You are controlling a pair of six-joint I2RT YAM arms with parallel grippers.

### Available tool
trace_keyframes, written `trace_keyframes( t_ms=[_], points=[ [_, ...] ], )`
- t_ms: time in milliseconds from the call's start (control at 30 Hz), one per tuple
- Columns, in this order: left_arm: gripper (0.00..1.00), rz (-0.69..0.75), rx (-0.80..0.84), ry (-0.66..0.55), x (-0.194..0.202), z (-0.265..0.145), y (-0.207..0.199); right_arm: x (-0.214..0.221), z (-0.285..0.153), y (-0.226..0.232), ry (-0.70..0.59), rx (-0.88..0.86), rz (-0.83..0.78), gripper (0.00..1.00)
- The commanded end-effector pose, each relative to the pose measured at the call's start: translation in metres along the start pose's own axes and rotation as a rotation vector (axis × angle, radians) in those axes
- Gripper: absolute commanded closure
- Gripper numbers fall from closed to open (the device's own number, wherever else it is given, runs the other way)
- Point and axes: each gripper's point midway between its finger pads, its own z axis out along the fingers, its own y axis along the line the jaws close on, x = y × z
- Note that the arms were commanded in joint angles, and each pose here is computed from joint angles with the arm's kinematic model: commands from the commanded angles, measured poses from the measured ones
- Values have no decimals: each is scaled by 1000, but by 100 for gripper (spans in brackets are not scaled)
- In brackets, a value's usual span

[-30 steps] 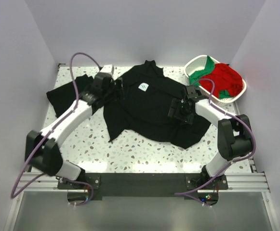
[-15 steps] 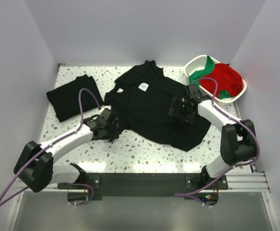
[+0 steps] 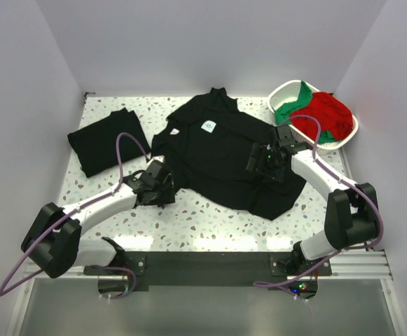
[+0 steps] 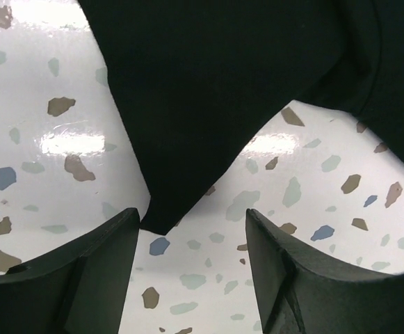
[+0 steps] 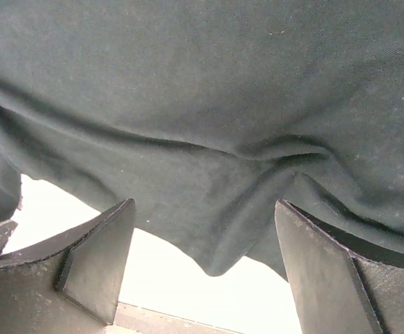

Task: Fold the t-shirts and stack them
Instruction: Fold the tshirt

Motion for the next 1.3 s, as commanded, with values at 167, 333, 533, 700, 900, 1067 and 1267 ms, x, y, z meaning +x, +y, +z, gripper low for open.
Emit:
trace_keyframes(
  t_ms=[167,333,533,700,900,1067,1267],
  points=[
    [47,-24,80,-22,-8,11,-21,0,-15,1,-23,-13,10,16],
    [60,-26,80,-25,-9,9,-21,0,-17,2,-26,-15,8,16],
    [93,-64,133,-68,-33,-29,-34,2,-22,0,-31,-11,8,16],
    [100,-198,210,-116,-53,-65,-31,6,-23,-5,-30,4,7,16],
    [95,-351,221,-103,-54,-37,23,13,-20,-10,-20,14,8,15],
    [76,-361,194,-147,-81,-21,37,12,-18,-9,-17,9,8,15],
    [76,-325,52,-178,-97,-8,64,13,-19,-9,-17,9,3,15]
  ],
)
